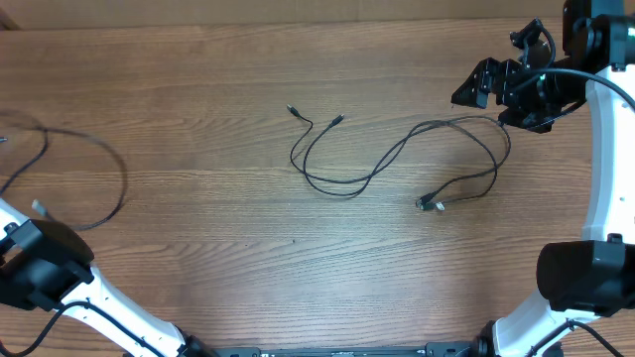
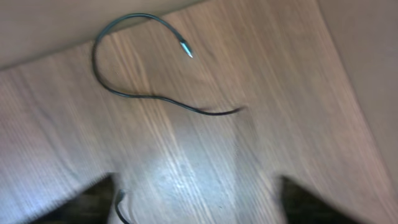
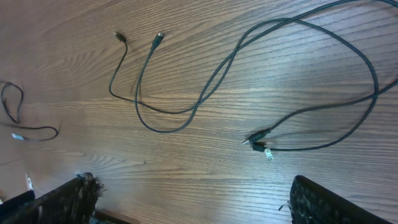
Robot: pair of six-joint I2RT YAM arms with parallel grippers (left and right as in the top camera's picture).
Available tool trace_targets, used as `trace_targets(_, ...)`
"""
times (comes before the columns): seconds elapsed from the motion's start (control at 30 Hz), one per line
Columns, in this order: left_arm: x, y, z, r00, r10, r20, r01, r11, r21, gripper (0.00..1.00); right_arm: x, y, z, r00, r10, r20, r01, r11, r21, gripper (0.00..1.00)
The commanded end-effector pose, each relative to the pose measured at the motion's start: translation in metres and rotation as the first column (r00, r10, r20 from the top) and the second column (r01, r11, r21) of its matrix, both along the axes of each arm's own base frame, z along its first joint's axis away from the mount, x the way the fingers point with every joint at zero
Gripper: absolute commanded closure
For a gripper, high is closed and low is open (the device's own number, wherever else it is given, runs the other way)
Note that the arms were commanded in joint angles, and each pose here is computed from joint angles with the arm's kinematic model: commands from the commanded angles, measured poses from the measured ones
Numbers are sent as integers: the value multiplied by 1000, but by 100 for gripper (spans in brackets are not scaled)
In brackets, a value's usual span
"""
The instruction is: Untangle cables
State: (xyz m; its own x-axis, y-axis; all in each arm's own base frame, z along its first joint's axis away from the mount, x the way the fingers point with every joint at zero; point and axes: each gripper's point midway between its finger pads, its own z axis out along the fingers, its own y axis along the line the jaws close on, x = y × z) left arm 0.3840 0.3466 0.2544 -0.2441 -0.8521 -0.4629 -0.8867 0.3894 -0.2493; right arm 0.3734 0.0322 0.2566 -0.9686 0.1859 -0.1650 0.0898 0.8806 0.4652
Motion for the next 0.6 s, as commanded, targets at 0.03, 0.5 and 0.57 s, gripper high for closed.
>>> trace_targets(0.03, 8, -16, 20, 993, -93, 71, 94, 996, -9, 0, 1, -1, -3, 1000, 10, 1, -10, 1000, -19, 4)
trace_targets(0.5, 26, -215, 134, 820, -538, 194, 521, 843, 135, 1, 5, -1, -2, 1000, 1, 15, -1, 1000, -19, 0)
trace_targets(0.57, 43, -277, 132, 709, -671, 218, 665, 739, 112, 1, 7, -1, -1, 1000, -1, 25, 1, 1000, -16, 0)
